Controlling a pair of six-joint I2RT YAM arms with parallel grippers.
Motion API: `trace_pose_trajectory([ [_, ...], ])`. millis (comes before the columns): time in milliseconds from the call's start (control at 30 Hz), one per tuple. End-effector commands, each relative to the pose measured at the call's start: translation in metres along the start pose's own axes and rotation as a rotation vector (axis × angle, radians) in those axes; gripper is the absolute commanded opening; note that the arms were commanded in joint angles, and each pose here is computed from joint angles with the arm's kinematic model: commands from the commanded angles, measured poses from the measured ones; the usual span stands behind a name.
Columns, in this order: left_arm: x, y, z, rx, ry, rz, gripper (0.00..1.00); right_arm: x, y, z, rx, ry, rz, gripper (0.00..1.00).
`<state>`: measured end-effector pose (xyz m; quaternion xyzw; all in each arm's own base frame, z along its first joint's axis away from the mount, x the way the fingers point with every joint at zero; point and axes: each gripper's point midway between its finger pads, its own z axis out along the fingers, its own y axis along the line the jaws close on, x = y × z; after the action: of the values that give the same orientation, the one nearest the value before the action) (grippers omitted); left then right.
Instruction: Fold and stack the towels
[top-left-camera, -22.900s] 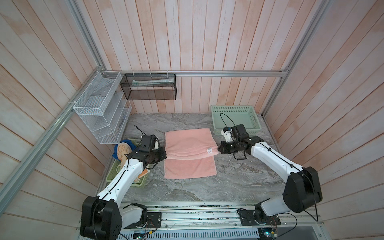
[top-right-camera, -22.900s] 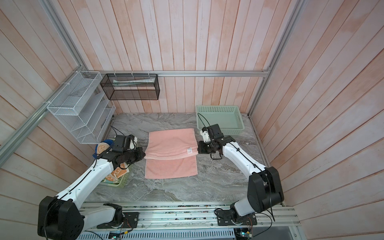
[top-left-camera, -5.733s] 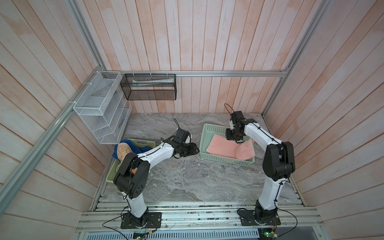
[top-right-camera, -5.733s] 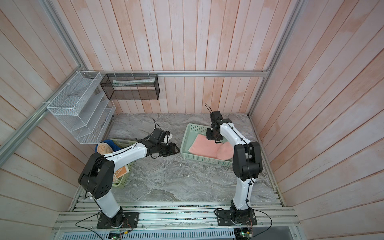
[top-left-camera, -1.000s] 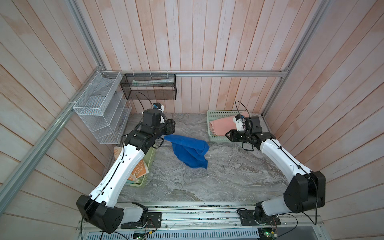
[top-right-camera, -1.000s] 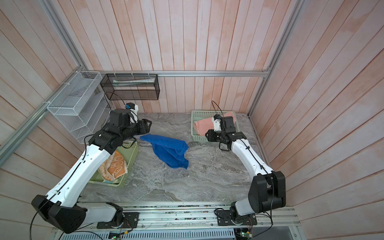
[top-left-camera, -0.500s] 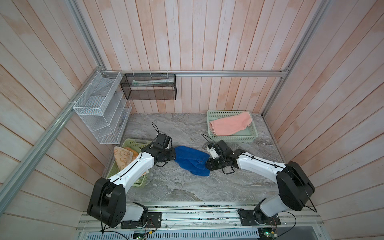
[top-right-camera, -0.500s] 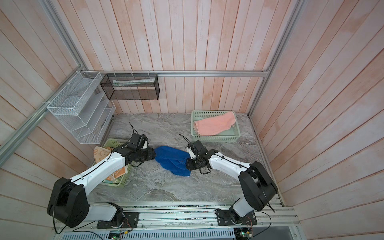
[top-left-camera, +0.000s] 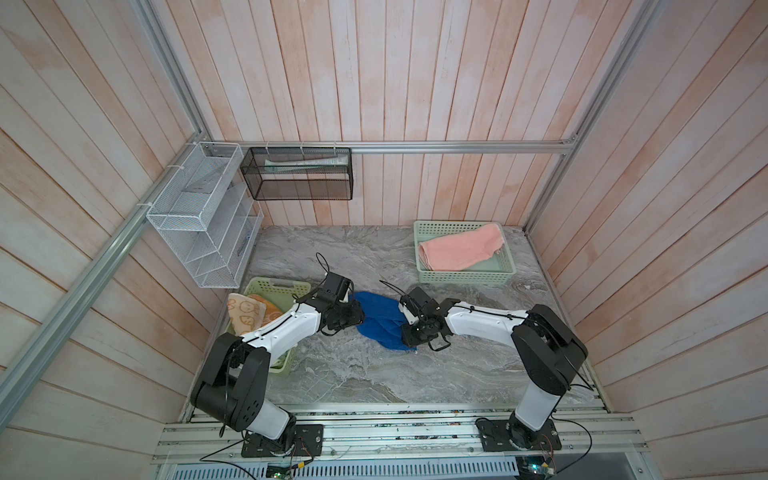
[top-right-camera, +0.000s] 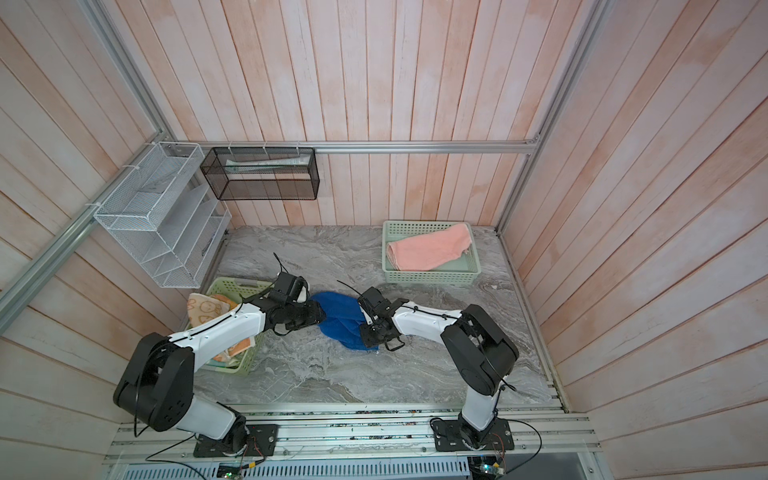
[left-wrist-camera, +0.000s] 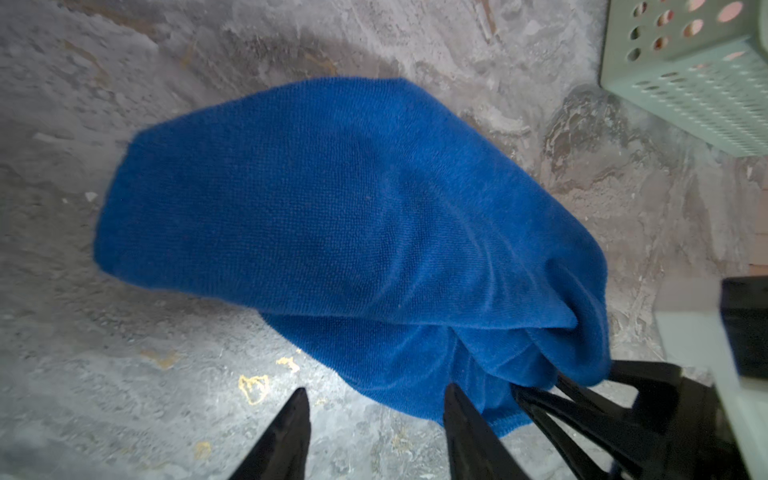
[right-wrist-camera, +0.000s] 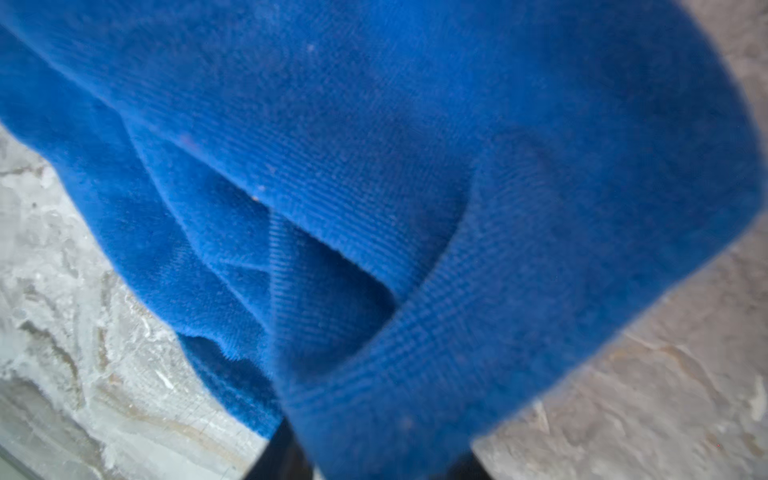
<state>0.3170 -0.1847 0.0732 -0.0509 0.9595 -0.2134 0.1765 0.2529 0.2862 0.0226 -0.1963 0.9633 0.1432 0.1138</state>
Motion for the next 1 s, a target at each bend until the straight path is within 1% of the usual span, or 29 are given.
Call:
trace_pose_trajectory([
  [0, 0.002, 0.001, 0.014, 0.013, 0.018, -0.03, 0.55, 0.018, -0.01, 0.011, 0.072, 0.075, -0.024, 0.17],
  [33, 0.002, 0.0, 0.017, 0.015, 0.024, -0.034, 0.55, 0.014, -0.01, 0.007, 0.086, 0.062, -0.034, 0.1],
  [133, 0.005, -0.003, 0.028, 0.048, 0.045, -0.059, 0.56, -0.003, -0.003, -0.013, 0.098, -0.001, -0.064, 0.01],
  [200, 0.007, -0.005, 0.037, 0.067, 0.063, -0.077, 0.6, -0.016, 0.006, -0.031, 0.078, -0.058, -0.078, 0.0],
  [267, 0.008, -0.005, 0.045, 0.075, 0.074, -0.092, 0.62, -0.028, 0.015, -0.05, 0.051, -0.114, -0.087, 0.0],
  [333, 0.007, -0.006, 0.052, 0.085, 0.085, -0.105, 0.6, -0.039, 0.023, -0.069, 0.022, -0.171, -0.092, 0.0],
  [367, 0.006, -0.008, 0.054, 0.087, 0.087, -0.105, 0.56, -0.043, 0.026, -0.077, 0.012, -0.191, -0.094, 0.0],
  [400, 0.002, -0.011, 0.053, 0.097, 0.08, -0.103, 0.48, -0.047, 0.028, -0.085, 0.007, -0.214, -0.096, 0.0],
  [467, -0.006, -0.016, 0.047, 0.103, 0.058, -0.094, 0.23, -0.053, 0.03, -0.1, 0.002, -0.247, -0.096, 0.0],
  [500, -0.012, -0.018, 0.041, 0.092, 0.038, -0.085, 0.08, -0.056, 0.031, -0.107, 0.002, -0.264, -0.1, 0.0],
  [533, -0.02, -0.02, 0.032, 0.074, 0.017, -0.071, 0.0, -0.058, 0.03, -0.115, 0.011, -0.278, -0.102, 0.0],
  [633, -0.042, -0.03, -0.002, 0.037, -0.051, -0.007, 0.0, -0.067, 0.023, -0.141, 0.054, -0.335, -0.08, 0.0],
  [700, -0.056, -0.04, -0.03, 0.025, -0.094, 0.032, 0.0, -0.071, 0.022, -0.16, 0.047, -0.374, -0.076, 0.0],
  [767, -0.068, -0.052, -0.063, 0.021, -0.144, 0.071, 0.0, -0.073, 0.025, -0.18, 0.017, -0.416, -0.074, 0.0],
  [833, -0.076, -0.062, -0.089, 0.025, -0.179, 0.093, 0.0, -0.07, 0.026, -0.192, -0.046, -0.419, -0.057, 0.0],
  [900, -0.08, -0.071, -0.106, 0.04, -0.192, 0.109, 0.0, -0.065, 0.018, -0.196, -0.098, -0.398, -0.01, 0.02],
  [967, -0.081, -0.076, -0.107, 0.052, -0.17, 0.123, 0.0, -0.057, 0.002, -0.187, -0.133, -0.363, 0.038, 0.05],
])
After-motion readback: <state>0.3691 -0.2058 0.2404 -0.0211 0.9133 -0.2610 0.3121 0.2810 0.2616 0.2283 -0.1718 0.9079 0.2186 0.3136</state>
